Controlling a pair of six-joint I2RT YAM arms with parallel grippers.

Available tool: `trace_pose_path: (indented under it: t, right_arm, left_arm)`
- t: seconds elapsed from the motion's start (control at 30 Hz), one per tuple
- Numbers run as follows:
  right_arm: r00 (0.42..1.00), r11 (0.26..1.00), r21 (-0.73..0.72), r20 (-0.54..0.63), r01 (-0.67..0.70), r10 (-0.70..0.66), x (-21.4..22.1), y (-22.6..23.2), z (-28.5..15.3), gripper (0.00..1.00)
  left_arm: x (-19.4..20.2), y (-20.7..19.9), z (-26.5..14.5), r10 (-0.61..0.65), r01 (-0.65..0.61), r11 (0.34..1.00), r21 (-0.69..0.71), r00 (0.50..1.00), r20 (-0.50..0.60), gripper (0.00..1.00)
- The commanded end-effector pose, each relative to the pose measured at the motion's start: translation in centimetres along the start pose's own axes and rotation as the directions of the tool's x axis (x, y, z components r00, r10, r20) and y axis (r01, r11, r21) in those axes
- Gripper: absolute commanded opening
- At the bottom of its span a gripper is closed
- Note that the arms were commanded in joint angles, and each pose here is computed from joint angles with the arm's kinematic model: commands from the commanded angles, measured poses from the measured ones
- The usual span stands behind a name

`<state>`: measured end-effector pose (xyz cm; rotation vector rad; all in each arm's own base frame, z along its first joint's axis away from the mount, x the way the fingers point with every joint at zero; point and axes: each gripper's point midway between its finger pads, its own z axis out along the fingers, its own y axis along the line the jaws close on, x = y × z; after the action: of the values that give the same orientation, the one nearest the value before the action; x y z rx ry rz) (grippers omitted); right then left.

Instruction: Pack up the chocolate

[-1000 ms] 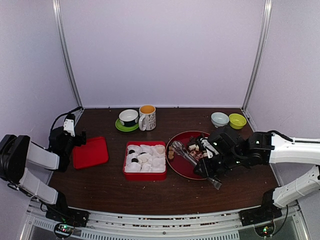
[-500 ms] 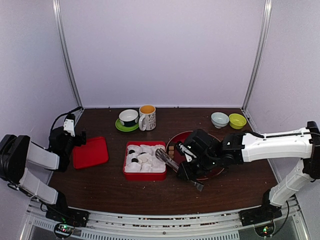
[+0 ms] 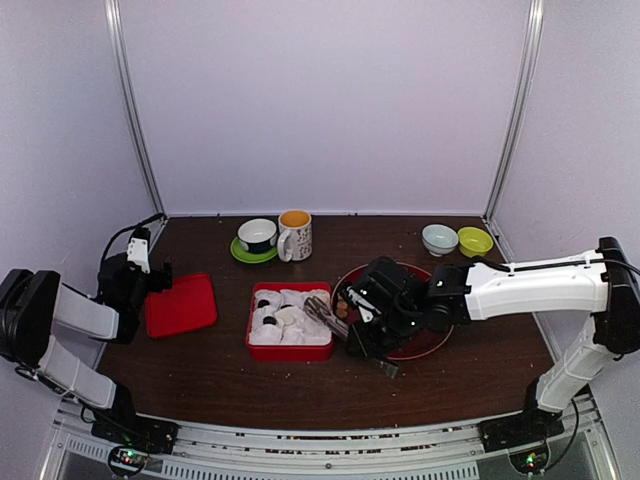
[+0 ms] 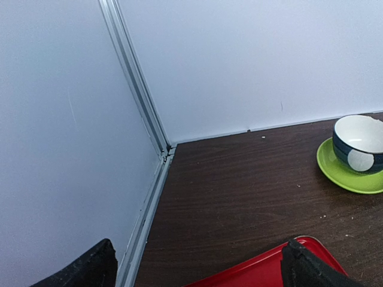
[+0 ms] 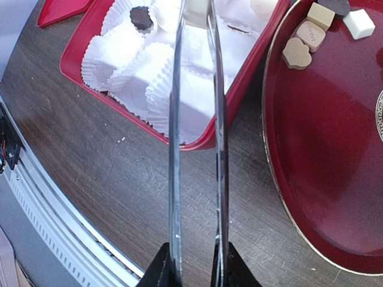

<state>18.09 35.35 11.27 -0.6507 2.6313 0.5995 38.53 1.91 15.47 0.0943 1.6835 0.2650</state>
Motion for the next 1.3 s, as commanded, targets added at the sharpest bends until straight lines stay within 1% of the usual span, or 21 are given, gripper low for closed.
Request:
trace_pose_path:
  t: [0.0,0.17,0.23,0.47,0.6,0.73,0.97,1.17,1.27]
  right_arm:
    - [0.999,0.999,0.025,0.024,0.031,-0.031,-1.1,0.3,-0.1,0.26]
    - [0.999,0.998,0.047,0.036,0.035,-0.036,-1.4,0.0,-0.5,0.33]
    - [0.998,0.998,0.052,0.050,0.032,-0.034,-1.7,0.0,-0.8,0.34]
    - [0.994,0.998,0.066,0.103,0.017,-0.024,-2.2,-0.6,-3.1,0.34]
    - [0.991,0.994,0.109,0.136,-0.010,-0.005,-1.9,-2.3,-5.0,0.33]
    - [0.988,0.987,0.144,0.150,-0.070,0.048,-0.5,-4.8,-6.4,0.32]
    - [0.977,0.968,0.179,0.153,-0.177,0.151,3.3,-9.2,-8.0,0.33]
    - [0.971,0.955,0.197,0.138,-0.223,0.198,6.2,-11.7,-9.2,0.33]
    - [0.969,0.950,0.200,0.110,-0.238,0.219,7.8,-12.6,-9.6,0.33]
  left_arm:
    - [-1.2,0.3,-0.1,-0.011,0.011,1.000,-0.006,0.998,0.055,0.98]
    - [-1.2,0.3,0.0,-0.011,0.011,1.000,-0.006,0.998,0.055,0.98]
    - [-1.2,0.3,0.0,-0.011,0.011,1.000,-0.006,0.998,0.055,0.98]
    - [-1.2,0.3,-0.1,-0.011,0.011,1.000,-0.006,0.998,0.056,0.98]
    - [-1.2,0.3,-0.1,-0.011,0.011,1.000,-0.006,0.998,0.055,0.98]
    - [-1.1,0.3,-0.1,-0.011,0.011,1.000,-0.006,0.998,0.054,0.98]
    - [-1.2,0.3,-0.1,-0.011,0.011,1.000,-0.006,0.998,0.055,0.98]
    - [-1.2,0.3,0.0,-0.011,0.011,1.000,-0.006,0.998,0.056,0.98]
    - [-1.1,0.3,-0.1,-0.010,0.011,1.000,-0.006,0.998,0.054,0.98]
